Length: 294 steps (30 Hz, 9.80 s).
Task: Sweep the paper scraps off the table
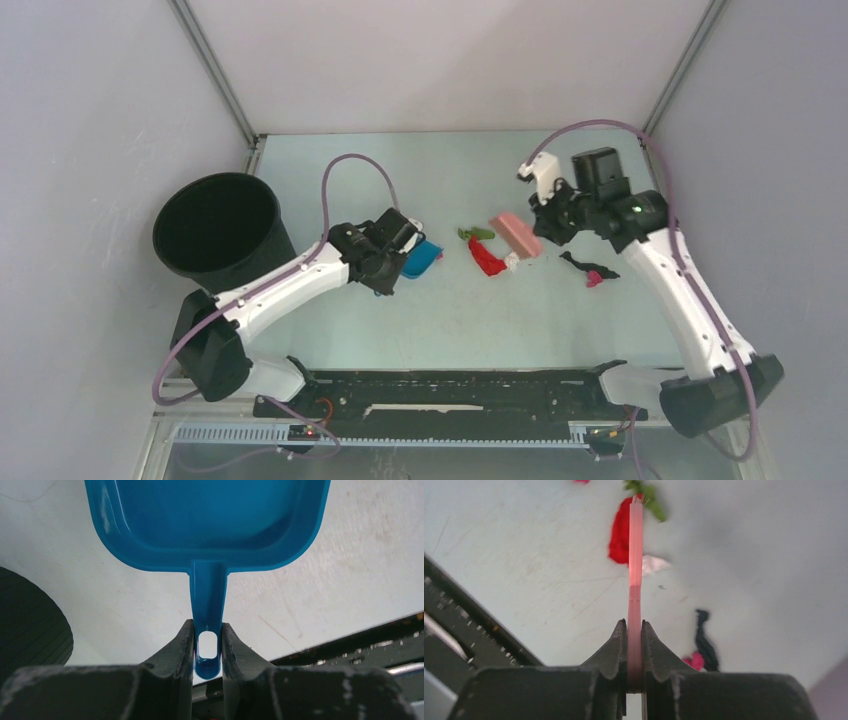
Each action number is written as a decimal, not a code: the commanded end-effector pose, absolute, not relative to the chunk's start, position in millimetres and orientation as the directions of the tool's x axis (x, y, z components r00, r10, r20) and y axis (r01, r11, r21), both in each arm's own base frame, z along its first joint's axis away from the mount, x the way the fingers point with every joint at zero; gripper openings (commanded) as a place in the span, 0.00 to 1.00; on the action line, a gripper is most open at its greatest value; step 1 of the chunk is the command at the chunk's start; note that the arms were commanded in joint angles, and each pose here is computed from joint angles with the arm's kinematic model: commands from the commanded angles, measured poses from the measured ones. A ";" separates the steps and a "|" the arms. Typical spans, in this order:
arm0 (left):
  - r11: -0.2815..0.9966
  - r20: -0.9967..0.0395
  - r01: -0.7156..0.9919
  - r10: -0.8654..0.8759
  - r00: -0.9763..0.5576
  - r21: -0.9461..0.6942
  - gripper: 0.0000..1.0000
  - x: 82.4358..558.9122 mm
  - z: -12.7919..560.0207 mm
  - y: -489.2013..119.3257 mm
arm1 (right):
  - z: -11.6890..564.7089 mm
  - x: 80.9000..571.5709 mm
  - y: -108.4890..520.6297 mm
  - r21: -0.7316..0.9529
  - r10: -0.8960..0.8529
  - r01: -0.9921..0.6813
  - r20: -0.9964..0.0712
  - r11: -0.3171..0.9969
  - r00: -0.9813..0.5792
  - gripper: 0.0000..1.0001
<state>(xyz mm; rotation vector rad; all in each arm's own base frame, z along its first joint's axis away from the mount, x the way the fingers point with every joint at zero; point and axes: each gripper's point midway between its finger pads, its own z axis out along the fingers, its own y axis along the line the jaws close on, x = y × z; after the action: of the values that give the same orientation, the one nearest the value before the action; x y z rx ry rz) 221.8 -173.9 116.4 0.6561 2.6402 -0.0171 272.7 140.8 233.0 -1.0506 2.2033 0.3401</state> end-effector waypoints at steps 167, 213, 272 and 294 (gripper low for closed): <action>0.726 -0.235 0.687 0.673 -0.701 0.031 0.00 137.0 57.9 -295.7 | 149.2 336.4 162.4 -0.066 -0.560 -0.612 -0.490 0.788 -0.668 0.00; 0.788 -0.611 0.614 0.501 -0.613 0.030 0.00 171.0 96.5 -324.9 | 239.2 336.0 83.1 0.179 -0.145 -0.371 -0.703 0.911 -0.696 0.00; 0.464 -0.447 -0.138 -0.884 -0.136 -0.875 0.00 252.6 362.4 -29.6 | 166.7 330.8 62.6 0.341 -0.040 -0.330 -0.641 0.880 -0.767 0.00; -0.241 0.199 0.298 -0.966 -0.166 -0.924 0.00 268.7 400.2 -10.8 | 155.5 329.6 62.1 0.387 -0.015 -0.309 -0.604 0.869 -0.797 0.00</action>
<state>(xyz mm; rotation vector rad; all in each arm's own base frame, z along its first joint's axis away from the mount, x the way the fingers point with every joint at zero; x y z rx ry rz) 293.3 3.2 332.9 -1.2436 1.0891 -1.3880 327.1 62.8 153.8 -0.2271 2.4410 0.6243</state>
